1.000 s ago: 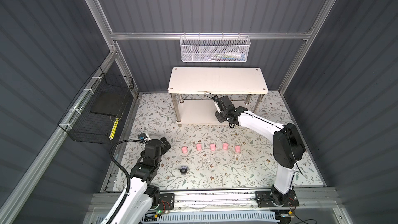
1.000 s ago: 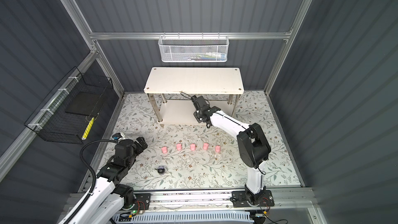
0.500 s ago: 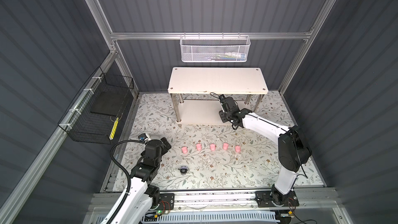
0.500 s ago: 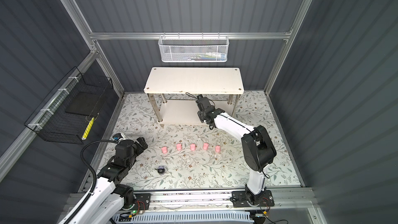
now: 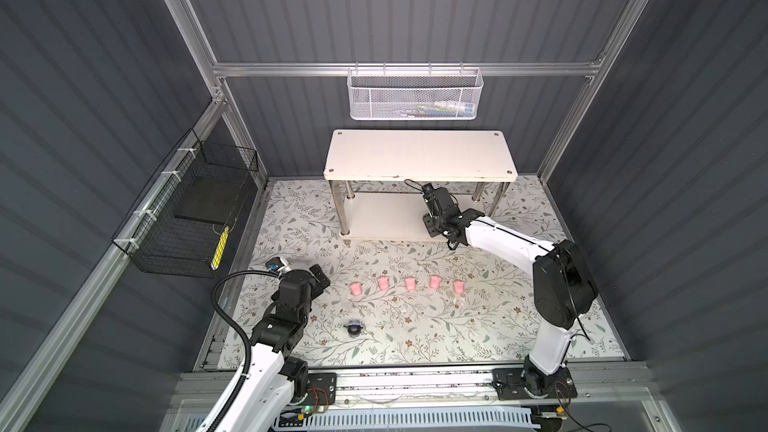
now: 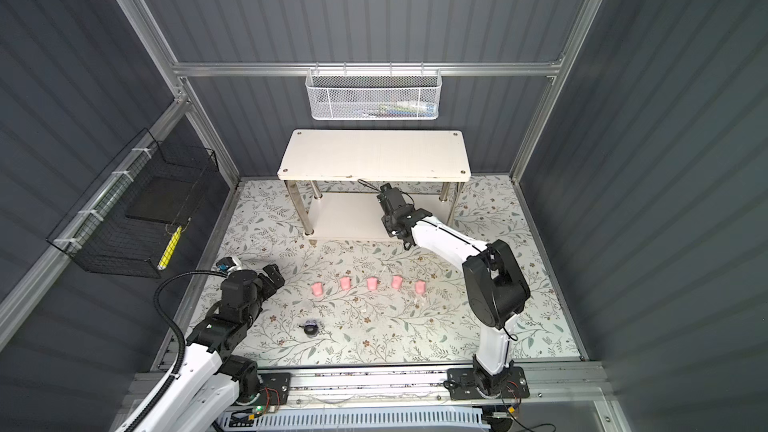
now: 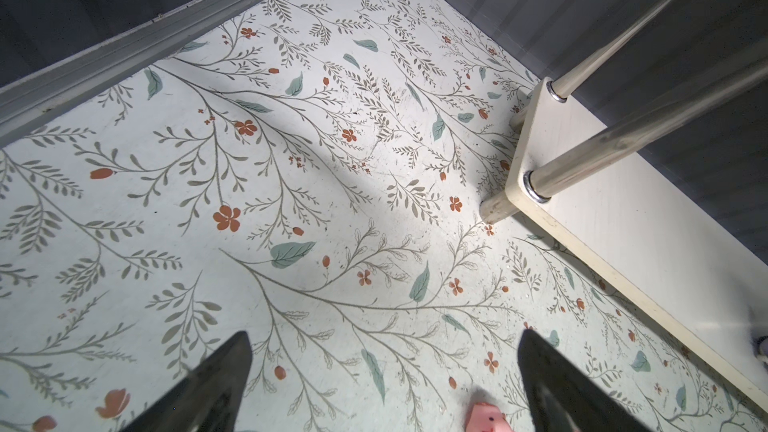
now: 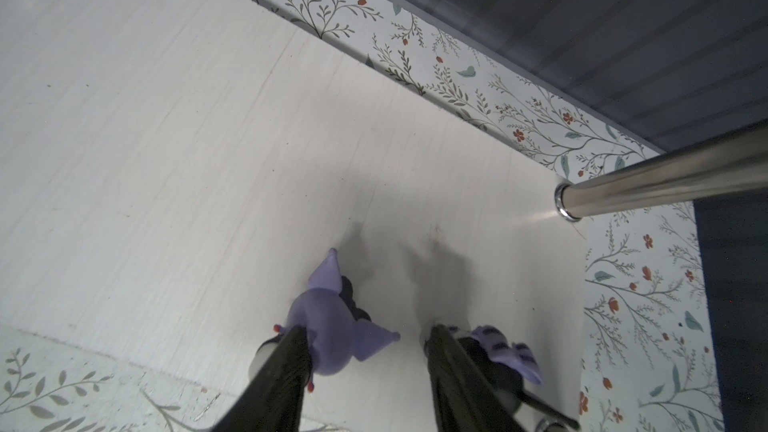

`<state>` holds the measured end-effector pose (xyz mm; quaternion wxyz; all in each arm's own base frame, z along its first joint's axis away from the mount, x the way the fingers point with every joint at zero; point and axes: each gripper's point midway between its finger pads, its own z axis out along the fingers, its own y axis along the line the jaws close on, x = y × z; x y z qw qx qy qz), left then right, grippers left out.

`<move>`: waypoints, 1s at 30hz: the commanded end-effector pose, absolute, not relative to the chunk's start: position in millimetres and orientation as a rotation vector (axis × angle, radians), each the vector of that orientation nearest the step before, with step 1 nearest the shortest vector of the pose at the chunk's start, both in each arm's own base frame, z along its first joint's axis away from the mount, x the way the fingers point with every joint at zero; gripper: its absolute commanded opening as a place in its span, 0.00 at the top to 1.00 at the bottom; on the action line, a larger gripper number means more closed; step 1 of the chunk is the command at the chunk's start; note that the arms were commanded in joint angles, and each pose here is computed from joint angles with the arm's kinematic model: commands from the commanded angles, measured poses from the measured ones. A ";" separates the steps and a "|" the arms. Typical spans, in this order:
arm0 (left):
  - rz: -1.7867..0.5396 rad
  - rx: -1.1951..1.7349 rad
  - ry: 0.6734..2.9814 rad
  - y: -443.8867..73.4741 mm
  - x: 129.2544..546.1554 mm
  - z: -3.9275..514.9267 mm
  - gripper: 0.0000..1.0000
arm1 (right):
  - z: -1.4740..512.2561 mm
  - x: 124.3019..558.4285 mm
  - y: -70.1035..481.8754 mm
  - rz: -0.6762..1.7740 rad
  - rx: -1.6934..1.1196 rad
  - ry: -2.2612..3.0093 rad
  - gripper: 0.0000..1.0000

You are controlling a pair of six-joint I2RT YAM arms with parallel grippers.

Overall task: Place and organize the plastic toys onto the shelf
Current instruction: 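Lower the held purple toy onto the lower shelf tier beside the black toy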

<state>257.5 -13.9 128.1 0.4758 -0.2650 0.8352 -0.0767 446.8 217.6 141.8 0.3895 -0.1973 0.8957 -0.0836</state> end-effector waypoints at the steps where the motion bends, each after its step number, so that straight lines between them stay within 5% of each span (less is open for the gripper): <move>1: -0.178 -0.648 2.047 -13.3 257.2 124.2 0.00 | 133.0 442.8 213.5 -0.217 -0.501 2.307 0.50; 30: -0.165 -0.656 2.049 -10.4 252.6 120.0 0.00 | 111.7 426.1 240.2 -0.186 -0.588 2.328 0.49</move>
